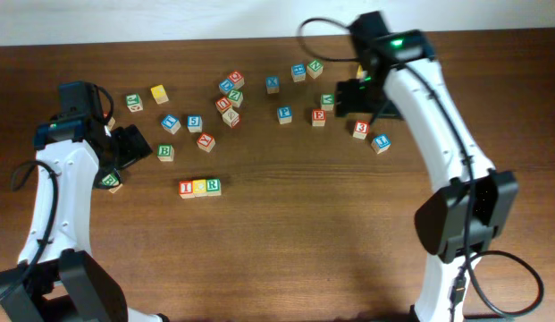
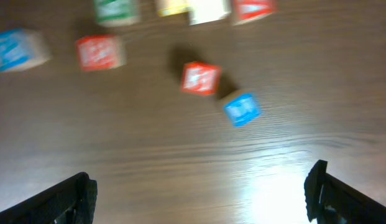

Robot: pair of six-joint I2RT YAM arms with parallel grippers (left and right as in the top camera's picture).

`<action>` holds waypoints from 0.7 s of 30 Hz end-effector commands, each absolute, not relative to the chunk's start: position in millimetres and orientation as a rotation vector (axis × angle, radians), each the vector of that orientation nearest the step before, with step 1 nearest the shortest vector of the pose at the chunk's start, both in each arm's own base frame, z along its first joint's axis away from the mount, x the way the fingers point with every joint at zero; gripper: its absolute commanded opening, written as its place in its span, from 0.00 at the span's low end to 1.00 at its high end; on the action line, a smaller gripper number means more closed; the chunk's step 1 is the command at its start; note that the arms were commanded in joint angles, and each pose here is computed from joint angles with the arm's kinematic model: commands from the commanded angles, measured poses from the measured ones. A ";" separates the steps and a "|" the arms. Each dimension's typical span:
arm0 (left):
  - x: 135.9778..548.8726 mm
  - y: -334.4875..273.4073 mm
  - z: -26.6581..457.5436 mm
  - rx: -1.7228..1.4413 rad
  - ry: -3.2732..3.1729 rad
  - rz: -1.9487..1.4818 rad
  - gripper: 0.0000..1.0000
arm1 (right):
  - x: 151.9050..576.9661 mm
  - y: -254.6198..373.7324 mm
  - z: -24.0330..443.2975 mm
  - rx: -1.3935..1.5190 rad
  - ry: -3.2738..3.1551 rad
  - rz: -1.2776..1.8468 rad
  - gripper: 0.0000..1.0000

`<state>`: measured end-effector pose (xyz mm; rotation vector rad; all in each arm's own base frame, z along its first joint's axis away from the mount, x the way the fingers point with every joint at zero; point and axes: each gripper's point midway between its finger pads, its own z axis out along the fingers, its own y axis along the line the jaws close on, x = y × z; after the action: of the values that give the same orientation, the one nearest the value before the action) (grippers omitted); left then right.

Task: Spell out ICRA
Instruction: 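Lift the right gripper and move it to the back-right blocks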

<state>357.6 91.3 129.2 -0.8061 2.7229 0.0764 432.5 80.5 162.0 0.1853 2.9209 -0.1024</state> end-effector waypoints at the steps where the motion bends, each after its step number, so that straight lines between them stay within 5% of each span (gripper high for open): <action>1: 357.9 91.4 130.8 -0.816 2.716 0.065 0.99 | 437.2 31.8 154.1 0.334 2.925 -0.149 0.99; 14: 357.9 91.3 130.8 -0.816 2.716 0.065 0.99 | 491.2 -42.0 166.3 0.554 2.674 -0.110 0.99; 15: 357.9 91.3 130.8 -0.816 2.716 0.065 0.99 | 494.8 -41.5 166.6 0.551 2.662 -0.104 0.92; 16: 357.9 91.4 130.8 -0.816 2.716 0.065 0.99 | 497.4 -40.5 165.9 0.548 2.656 -0.099 0.74; 18: 357.9 91.4 130.8 -0.816 2.716 0.065 0.99 | 507.1 -35.8 162.1 0.533 2.637 -0.089 0.04; 21: 357.9 91.4 130.8 -0.816 2.716 0.065 0.99 | 520.7 -24.3 151.3 0.457 2.633 -0.079 0.04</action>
<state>357.5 91.3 129.1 -0.8061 2.7232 0.0764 512.5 -37.2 174.6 0.5294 2.5921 -0.0737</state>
